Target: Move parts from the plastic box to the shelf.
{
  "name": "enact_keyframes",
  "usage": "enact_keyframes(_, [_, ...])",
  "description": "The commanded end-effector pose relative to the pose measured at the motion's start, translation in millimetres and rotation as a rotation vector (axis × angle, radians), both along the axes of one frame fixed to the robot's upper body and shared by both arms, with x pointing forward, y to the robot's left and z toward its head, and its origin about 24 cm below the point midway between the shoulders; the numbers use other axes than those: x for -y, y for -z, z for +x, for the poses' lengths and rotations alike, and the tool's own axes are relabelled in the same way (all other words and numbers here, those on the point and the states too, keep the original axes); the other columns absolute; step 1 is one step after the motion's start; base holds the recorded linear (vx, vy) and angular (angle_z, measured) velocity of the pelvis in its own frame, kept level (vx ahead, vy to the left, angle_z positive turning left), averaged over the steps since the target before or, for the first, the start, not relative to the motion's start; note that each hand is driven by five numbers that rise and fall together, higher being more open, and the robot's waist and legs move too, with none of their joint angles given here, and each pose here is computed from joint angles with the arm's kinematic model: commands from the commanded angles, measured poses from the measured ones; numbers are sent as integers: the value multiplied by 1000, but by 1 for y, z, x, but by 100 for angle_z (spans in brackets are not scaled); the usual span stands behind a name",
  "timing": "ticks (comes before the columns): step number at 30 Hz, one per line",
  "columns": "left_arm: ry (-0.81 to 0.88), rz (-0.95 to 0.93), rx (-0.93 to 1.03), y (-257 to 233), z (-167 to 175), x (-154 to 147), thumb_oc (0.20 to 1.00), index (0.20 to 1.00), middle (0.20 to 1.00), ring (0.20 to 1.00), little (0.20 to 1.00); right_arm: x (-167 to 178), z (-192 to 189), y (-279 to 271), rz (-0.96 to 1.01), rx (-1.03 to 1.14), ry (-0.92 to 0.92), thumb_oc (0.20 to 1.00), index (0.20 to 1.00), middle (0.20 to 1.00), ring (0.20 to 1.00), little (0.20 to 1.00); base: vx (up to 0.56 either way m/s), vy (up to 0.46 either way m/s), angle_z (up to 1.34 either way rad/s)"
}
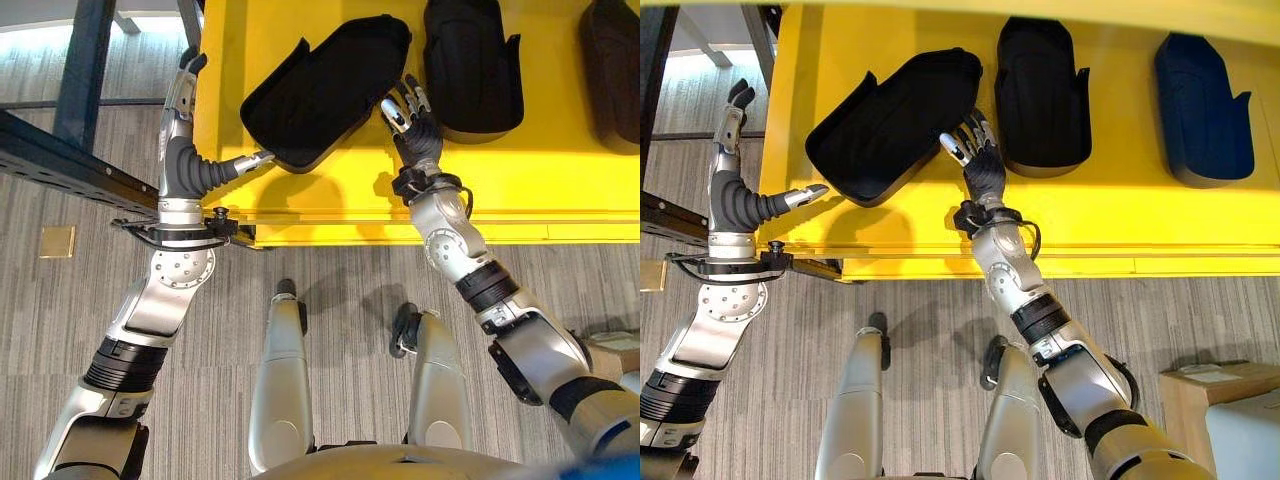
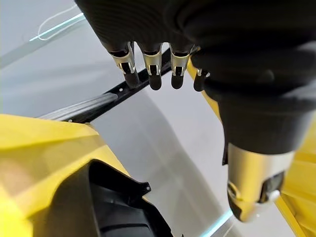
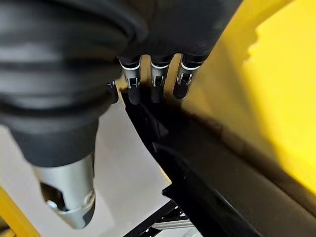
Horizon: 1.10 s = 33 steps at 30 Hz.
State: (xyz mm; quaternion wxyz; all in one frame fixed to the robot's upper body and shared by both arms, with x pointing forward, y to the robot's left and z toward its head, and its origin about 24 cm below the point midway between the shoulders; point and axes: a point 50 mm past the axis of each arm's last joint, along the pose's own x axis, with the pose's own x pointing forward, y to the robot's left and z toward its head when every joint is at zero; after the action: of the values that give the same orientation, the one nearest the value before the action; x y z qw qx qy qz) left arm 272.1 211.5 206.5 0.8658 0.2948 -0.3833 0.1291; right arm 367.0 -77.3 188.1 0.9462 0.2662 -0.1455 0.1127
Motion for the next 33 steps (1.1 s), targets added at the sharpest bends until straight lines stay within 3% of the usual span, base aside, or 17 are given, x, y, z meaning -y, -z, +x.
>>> enact_keyframes(1, [121,-13,135,-24,-11,19,1000,1000,1000,1000,1000,-1,10,-36,61,65,29,1000,1000,1000,1000,1000,17,7,5])
enact_keyframes(33, [221,-66,190,-36,-15,24,1000,1000,1000,1000,1000,3,47,-73,-21,-38,203,1000,1000,1000,1000,1000,2,1,1])
